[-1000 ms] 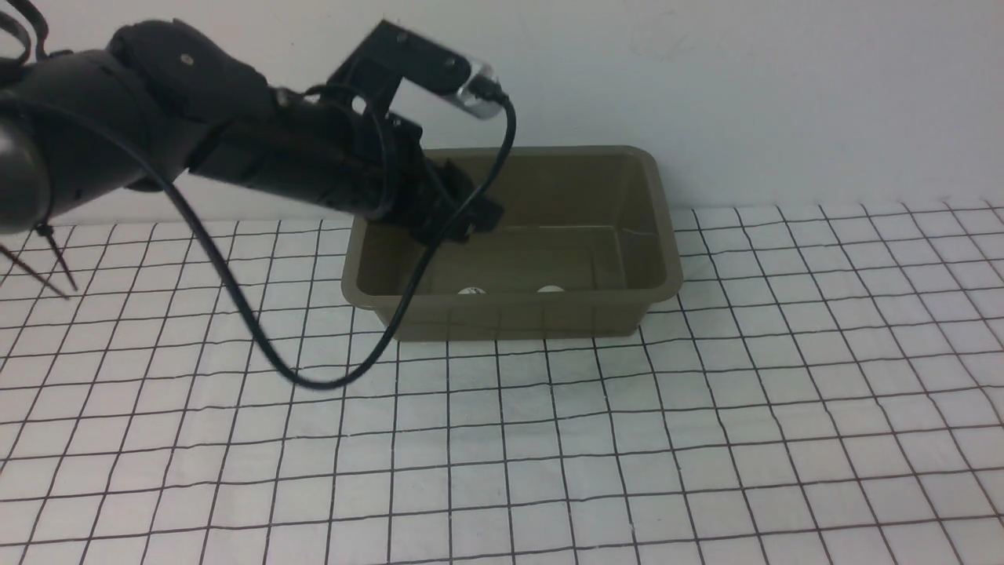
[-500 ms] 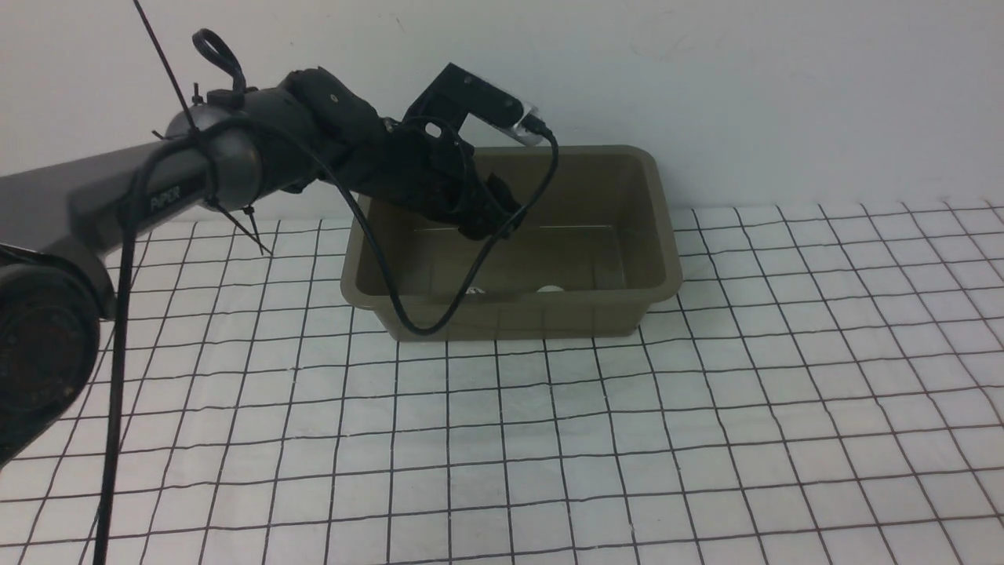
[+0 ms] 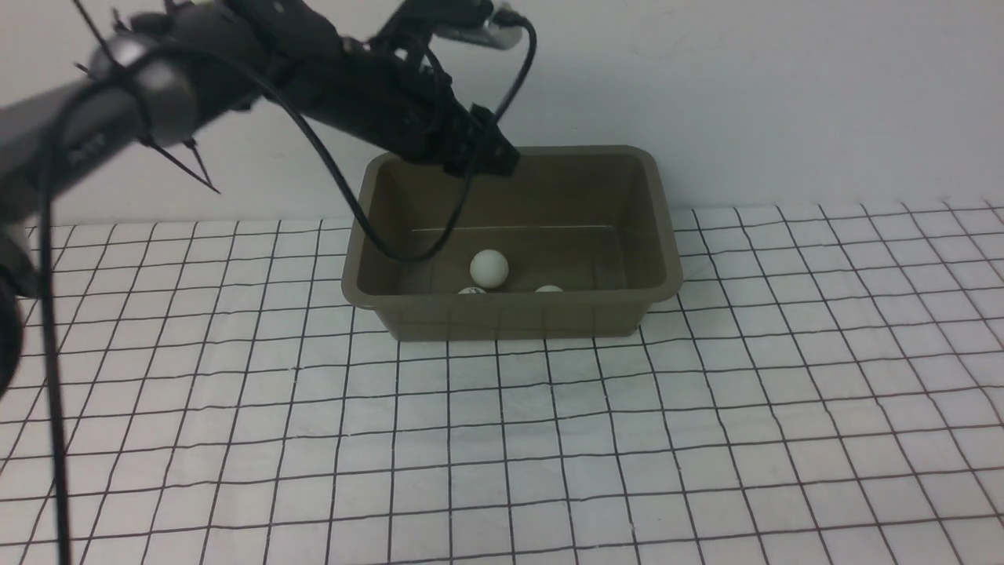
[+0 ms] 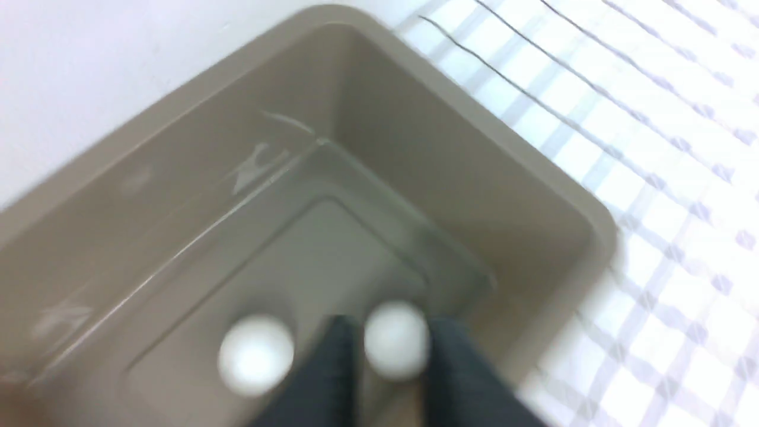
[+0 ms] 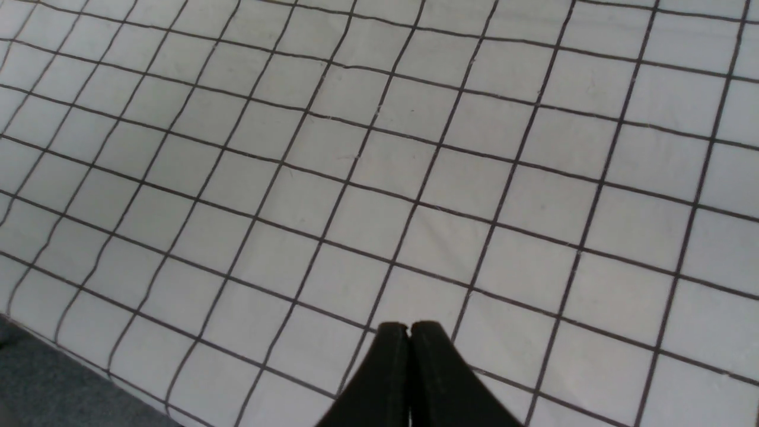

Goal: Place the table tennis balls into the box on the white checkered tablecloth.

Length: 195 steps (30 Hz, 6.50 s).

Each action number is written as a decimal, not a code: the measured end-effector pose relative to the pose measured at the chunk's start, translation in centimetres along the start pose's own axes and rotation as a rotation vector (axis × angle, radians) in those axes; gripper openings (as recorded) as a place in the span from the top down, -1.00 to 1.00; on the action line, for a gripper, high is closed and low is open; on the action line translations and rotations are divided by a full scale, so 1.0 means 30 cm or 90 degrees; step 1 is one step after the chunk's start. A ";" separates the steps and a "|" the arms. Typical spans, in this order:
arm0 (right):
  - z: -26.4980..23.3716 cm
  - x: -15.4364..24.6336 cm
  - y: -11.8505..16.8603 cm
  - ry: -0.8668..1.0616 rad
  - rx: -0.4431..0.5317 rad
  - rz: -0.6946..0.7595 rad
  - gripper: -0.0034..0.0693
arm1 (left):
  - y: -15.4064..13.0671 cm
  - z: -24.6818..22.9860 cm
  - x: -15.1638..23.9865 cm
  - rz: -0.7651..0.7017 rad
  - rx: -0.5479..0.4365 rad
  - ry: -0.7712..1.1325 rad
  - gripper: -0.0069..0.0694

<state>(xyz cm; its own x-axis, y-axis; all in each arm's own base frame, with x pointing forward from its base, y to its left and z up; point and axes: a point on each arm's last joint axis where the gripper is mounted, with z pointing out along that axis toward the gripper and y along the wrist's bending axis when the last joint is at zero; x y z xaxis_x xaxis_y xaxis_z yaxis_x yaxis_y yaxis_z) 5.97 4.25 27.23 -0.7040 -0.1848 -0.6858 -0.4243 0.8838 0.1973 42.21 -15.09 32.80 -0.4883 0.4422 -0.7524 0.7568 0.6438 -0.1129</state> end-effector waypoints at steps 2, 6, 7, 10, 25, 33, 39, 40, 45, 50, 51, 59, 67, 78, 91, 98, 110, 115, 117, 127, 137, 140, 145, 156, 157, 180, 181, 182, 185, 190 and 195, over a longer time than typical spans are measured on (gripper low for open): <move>0.000 -0.002 -0.005 -0.005 0.010 -0.007 0.95 | -0.030 -0.063 -0.005 0.039 -0.004 0.025 0.73; 0.001 -0.008 -0.014 -0.021 0.029 -0.022 0.95 | -0.085 -0.158 0.006 0.066 -0.005 0.055 0.82; -0.001 -0.011 -0.017 -0.030 0.036 -0.028 0.95 | -0.103 -0.193 0.008 0.072 -0.011 0.053 0.82; -0.005 -0.024 -0.024 -0.061 0.053 -0.043 0.95 | -0.137 -0.254 0.029 0.073 -0.024 0.052 0.83; 0.069 -0.018 -0.079 -0.178 0.141 -0.148 0.95 | -0.520 -0.587 0.617 0.019 -0.200 -0.124 0.83; 0.070 -0.015 -0.079 -0.210 0.141 -0.156 0.95 | -0.599 -0.593 0.818 -0.032 -0.211 -0.167 0.83; 0.070 -0.015 -0.080 -0.210 0.144 -0.159 0.95 | -0.635 -0.597 0.901 -0.044 -0.215 -0.204 0.83; 0.070 -0.015 -0.080 -0.210 0.144 -0.159 0.95 | -0.639 -0.601 0.902 -0.045 -0.214 -0.212 0.83; 0.070 -0.015 -0.080 -0.210 0.144 -0.159 0.95 | -0.648 -0.605 0.899 -0.064 -0.199 -0.233 0.83; 0.070 -0.015 -0.080 -0.210 0.144 -0.160 0.95 | -0.649 -0.605 0.898 -0.067 -0.197 -0.234 0.83; 0.070 -0.015 -0.080 -0.210 0.144 -0.160 0.95 | -0.649 -0.605 0.898 -0.067 -0.197 -0.234 0.83; 0.070 -0.015 -0.080 -0.210 0.144 -0.160 0.95 | -0.634 -0.616 0.913 0.008 -0.263 -0.213 0.83; 0.070 -0.015 -0.080 -0.209 0.144 -0.160 0.94 | -0.606 -0.620 1.019 0.033 -0.467 -0.259 0.83; 0.070 -0.015 -0.080 -0.210 0.144 -0.160 0.94 | -0.597 -0.560 1.115 0.034 -0.501 -0.290 0.83; 0.070 -0.015 -0.080 -0.209 0.145 -0.161 0.94 | -0.575 -0.635 1.071 0.028 -0.619 -0.446 0.83; 0.070 -0.014 -0.080 -0.209 0.145 -0.161 0.94 | -0.547 -0.570 1.147 -0.072 -0.550 -0.387 0.83; 0.070 -0.014 -0.080 -0.209 0.145 -0.161 0.94 | -0.542 -0.516 1.223 -0.250 -0.563 -0.280 0.83; 0.070 -0.014 -0.080 -0.209 0.145 -0.161 0.94 | -0.542 -0.516 1.223 -0.250 -0.563 -0.280 0.83; 0.070 -0.014 -0.080 -0.209 0.145 -0.161 0.94 | -0.542 -0.516 1.223 -0.250 -0.563 -0.280 0.83; 0.071 -0.011 -0.082 -0.201 0.148 -0.159 0.94 | -0.542 -0.516 1.223 -0.250 -0.563 -0.280 0.83; 0.059 -0.005 -0.134 -0.186 0.243 -0.113 0.94 | -0.542 -0.516 1.223 -0.250 -0.563 -0.280 0.83; 0.050 -0.001 -0.149 -0.191 0.270 -0.078 0.94 | -0.542 -0.516 1.223 -0.250 -0.563 -0.280 0.83; 0.017 0.046 -0.167 -0.246 0.334 -0.013 0.93 | -0.542 -0.516 1.223 -0.250 -0.563 -0.280 0.83; 0.075 0.190 -0.167 -0.341 0.345 -0.014 0.93 | -0.542 -0.516 1.223 -0.250 -0.563 -0.280 0.83; 0.080 0.195 -0.167 -0.345 0.342 -0.012 0.93 | -0.542 -0.516 1.223 -0.250 -0.563 -0.280 0.83; 0.145 0.251 -0.176 -0.376 0.310 0.005 0.93 | -0.542 -0.516 1.224 -0.251 -0.562 -0.278 0.83; 0.145 0.251 -0.176 -0.376 0.310 0.005 0.93 | -0.542 -0.516 1.224 -0.251 -0.562 -0.278 0.83; 0.145 0.251 -0.176 -0.376 0.310 0.005 0.93 | -0.542 -0.516 1.224 -0.251 -0.562 -0.278 0.83; 0.145 0.251 -0.176 -0.376 0.310 0.005 0.93 | -0.542 -0.516 1.224 -0.251 -0.562 -0.278 0.83; 0.145 0.251 -0.176 -0.376 0.310 0.005 0.93 | -0.542 -0.516 1.224 -0.251 -0.562 -0.278 0.83; 0.145 0.251 -0.176 -0.376 0.310 0.005 0.93 | -0.542 -0.516 1.224 -0.251 -0.562 -0.278 0.83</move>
<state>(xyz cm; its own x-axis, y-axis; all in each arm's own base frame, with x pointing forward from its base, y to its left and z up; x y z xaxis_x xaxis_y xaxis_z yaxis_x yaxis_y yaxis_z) 5.39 0.07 17.98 -0.2267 -0.0389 -0.9732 -0.0252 0.9991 -0.0341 5.27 0.34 17.05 -0.2994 -0.0464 -0.9530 -0.0909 0.9957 -0.0199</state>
